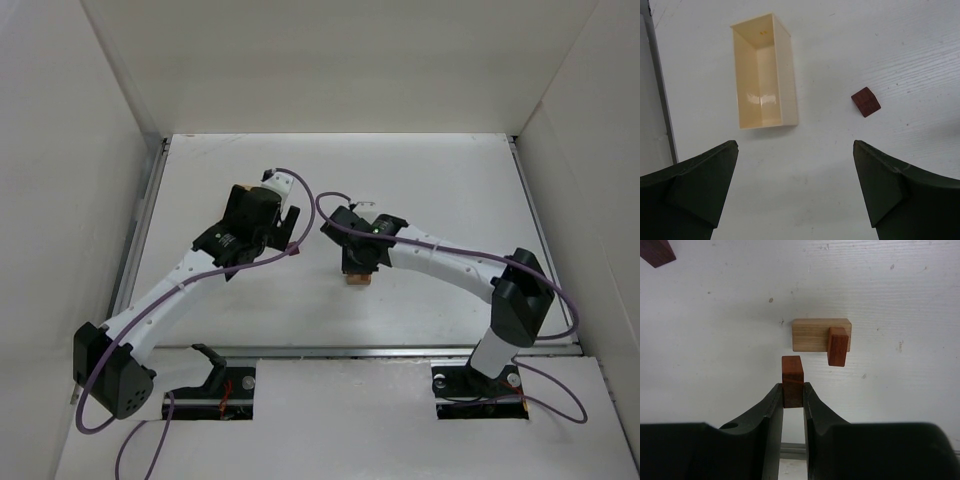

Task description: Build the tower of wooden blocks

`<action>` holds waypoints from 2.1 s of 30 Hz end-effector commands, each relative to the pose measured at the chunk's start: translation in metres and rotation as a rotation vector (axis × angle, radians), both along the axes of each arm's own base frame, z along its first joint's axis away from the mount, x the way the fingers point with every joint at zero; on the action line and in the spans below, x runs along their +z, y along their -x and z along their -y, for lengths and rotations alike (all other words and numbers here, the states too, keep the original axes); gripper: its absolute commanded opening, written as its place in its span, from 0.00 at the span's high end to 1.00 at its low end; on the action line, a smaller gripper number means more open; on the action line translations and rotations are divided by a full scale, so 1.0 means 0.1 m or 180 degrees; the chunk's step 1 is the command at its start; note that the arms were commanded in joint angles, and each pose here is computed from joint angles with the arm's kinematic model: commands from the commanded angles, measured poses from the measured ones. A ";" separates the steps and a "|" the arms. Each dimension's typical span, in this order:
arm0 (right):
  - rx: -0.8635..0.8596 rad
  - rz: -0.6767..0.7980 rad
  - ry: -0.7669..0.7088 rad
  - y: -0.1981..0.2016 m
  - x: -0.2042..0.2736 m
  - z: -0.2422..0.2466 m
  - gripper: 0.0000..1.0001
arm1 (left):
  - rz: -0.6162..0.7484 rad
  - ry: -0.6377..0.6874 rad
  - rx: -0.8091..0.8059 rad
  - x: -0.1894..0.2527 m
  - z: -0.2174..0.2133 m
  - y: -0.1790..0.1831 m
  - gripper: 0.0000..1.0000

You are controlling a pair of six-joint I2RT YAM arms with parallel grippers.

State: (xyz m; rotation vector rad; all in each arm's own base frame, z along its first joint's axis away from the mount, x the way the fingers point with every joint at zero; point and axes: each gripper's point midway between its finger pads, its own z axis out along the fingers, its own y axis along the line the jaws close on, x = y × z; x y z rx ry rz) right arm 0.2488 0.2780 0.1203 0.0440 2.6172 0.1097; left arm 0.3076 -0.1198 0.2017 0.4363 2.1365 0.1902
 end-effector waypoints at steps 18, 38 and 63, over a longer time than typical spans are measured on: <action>0.0106 -0.0009 0.0105 -0.14 -0.26 0.01 1.00 | 0.0040 0.0025 0.0114 0.01 -0.03 -0.08 0.01; 0.0124 -0.0085 0.0228 -0.15 -0.40 0.07 1.00 | -0.0030 0.0022 0.0069 -0.04 -0.01 -0.06 0.01; 0.0120 -0.0085 0.0241 -0.20 -0.43 0.07 1.00 | -0.0030 0.0022 0.0069 -0.04 -0.01 -0.06 0.01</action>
